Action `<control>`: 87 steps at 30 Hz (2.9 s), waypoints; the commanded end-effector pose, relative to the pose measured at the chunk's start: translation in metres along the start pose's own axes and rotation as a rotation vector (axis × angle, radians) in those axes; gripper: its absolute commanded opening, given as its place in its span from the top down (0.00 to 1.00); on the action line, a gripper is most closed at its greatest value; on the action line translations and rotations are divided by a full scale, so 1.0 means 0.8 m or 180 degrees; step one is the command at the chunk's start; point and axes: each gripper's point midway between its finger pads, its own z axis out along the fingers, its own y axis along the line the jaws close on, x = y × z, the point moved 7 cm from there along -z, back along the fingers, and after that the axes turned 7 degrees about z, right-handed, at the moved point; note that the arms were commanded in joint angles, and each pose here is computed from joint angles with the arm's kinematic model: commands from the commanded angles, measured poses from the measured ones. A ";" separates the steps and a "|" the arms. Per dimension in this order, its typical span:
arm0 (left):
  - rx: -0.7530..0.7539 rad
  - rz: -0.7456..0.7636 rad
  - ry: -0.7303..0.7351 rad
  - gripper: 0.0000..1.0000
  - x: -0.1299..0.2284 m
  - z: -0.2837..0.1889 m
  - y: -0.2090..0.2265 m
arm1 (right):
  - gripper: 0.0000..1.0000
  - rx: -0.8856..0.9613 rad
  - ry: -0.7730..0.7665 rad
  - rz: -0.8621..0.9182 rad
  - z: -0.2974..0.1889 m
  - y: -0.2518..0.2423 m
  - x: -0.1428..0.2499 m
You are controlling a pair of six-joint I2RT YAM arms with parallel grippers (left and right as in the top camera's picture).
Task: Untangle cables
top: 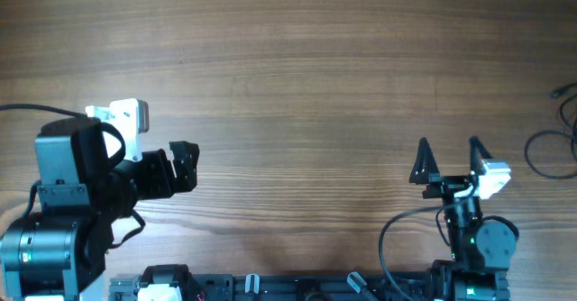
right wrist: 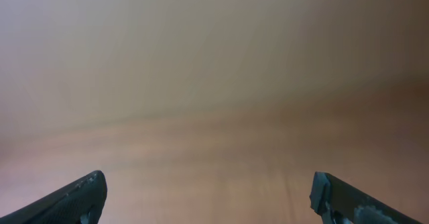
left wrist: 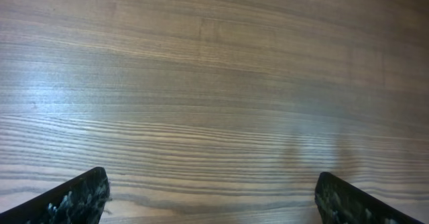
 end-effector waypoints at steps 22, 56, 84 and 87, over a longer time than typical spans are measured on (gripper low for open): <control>-0.0263 0.0260 -0.1269 0.00 0.068 -0.114 -0.010 | 0.00 -0.0036 0.0193 0.0295 0.004 0.002 0.012; 0.0216 -0.0594 -0.1852 0.00 0.193 -0.163 -0.024 | 0.00 -0.0106 0.0013 0.0269 -0.001 0.007 0.001; 0.0455 -0.0049 -0.3120 0.00 0.070 0.075 0.017 | 0.00 -0.0106 0.0013 0.0269 -0.001 0.007 0.001; 0.0250 -0.0142 -0.3366 0.00 0.075 0.079 0.029 | 0.00 -0.0106 0.0013 0.0269 -0.001 0.007 0.001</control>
